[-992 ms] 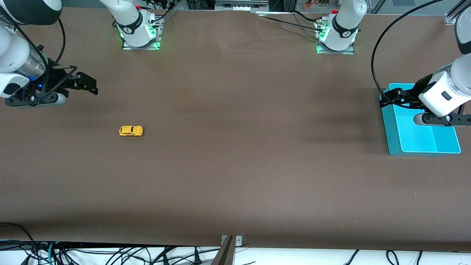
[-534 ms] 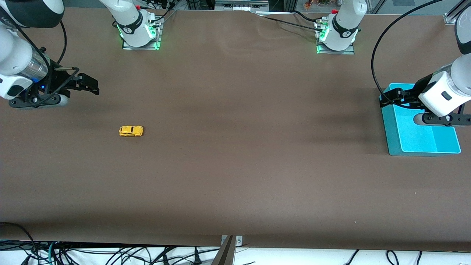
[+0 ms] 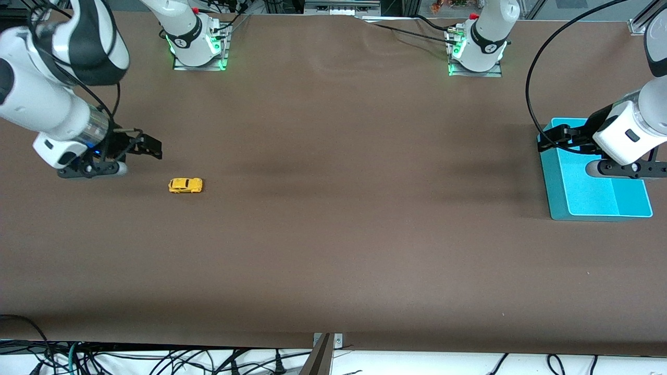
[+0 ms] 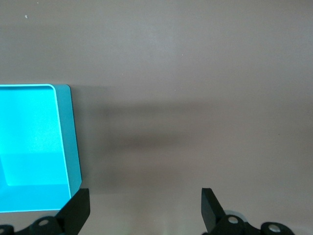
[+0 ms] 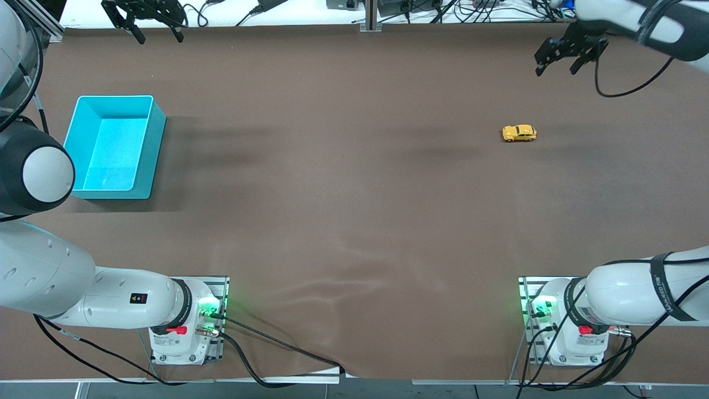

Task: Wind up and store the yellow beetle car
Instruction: 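Move the right gripper down over the yellow toy car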

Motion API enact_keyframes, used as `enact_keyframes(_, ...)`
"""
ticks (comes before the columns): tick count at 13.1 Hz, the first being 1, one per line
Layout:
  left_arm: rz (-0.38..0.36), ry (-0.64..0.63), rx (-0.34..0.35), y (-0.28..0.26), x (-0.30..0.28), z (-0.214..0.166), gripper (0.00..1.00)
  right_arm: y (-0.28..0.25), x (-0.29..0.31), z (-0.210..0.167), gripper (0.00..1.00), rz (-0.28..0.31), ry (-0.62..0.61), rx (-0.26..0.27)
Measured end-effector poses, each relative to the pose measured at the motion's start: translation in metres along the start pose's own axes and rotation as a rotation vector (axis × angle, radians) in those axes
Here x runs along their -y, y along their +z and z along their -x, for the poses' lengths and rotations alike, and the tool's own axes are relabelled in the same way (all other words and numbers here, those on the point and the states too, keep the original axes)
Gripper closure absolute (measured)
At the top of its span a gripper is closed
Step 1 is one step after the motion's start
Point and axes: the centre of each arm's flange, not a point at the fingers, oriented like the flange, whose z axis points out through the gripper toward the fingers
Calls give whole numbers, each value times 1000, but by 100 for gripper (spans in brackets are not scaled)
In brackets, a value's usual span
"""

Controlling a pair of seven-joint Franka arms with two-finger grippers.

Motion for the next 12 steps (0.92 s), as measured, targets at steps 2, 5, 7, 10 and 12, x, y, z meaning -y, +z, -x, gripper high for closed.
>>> enact_keyframes(2,0,0,0,0,0,0,0,45,-2,3,0,3,-51,-37)
enact_keyframes(5,0,0,0,0,0,0,0,98,-5,17,0,11,-230,-58)
enact_keyframes(7,0,0,0,0,0,0,0,116,-5,24,0,12,-412,-43)
enact_keyframes(10,0,0,0,0,0,0,0,126,-6,24,0,17,-704,-40)
enact_keyframes(12,0,0,0,0,0,0,0,136,-8,22,0,22,-904,-46)
